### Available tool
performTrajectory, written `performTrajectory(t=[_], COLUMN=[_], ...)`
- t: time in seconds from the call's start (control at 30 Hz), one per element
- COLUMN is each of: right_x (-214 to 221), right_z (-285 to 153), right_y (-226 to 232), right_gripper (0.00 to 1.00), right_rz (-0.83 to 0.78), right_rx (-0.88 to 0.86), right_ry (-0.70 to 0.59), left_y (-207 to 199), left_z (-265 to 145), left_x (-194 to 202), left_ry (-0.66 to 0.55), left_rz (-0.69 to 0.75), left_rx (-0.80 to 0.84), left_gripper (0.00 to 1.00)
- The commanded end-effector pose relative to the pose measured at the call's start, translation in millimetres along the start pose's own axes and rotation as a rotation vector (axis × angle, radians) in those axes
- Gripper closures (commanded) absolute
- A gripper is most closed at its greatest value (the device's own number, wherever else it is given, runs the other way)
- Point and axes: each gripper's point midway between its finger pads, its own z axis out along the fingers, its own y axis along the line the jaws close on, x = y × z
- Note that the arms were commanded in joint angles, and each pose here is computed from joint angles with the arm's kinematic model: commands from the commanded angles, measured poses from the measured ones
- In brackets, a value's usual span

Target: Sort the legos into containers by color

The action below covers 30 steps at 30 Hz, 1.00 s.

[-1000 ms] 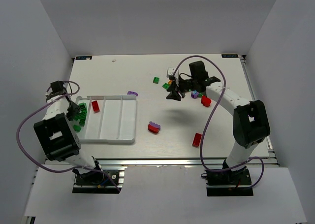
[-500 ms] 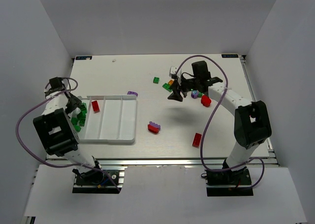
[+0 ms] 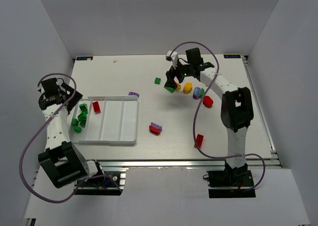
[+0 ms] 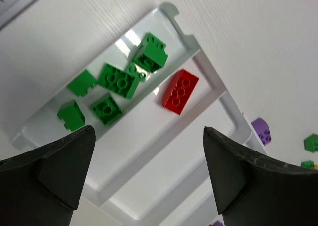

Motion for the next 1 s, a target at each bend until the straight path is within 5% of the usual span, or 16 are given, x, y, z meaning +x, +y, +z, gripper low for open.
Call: performTrajectory(t=[0.0, 0.27, 0.53, 0.97], right_x=[4, 24, 62, 97], right_z=[-1, 14, 24, 39], right_y=[-29, 1, 14, -25], right_gripper=[0.11, 0.43, 0.43, 0.28], right_rz=[0.184, 0.245, 0.294, 0.281], right_rx=[0.123, -0.046, -0.067, 0.111], right_ry=[0.088, 0.204, 0.281, 0.378], left_y=[-6, -15, -30, -27], left_z=[-11, -41, -62, -65], left_x=[21, 37, 40, 54], left_ry=[0.051, 0.033, 0.026, 0.047], left_rz=[-0.045, -0.088, -0.111, -0.14], left_rx=[0.081, 0.193, 0.298, 0.315], left_gripper=[0.02, 0.02, 0.02, 0.02])
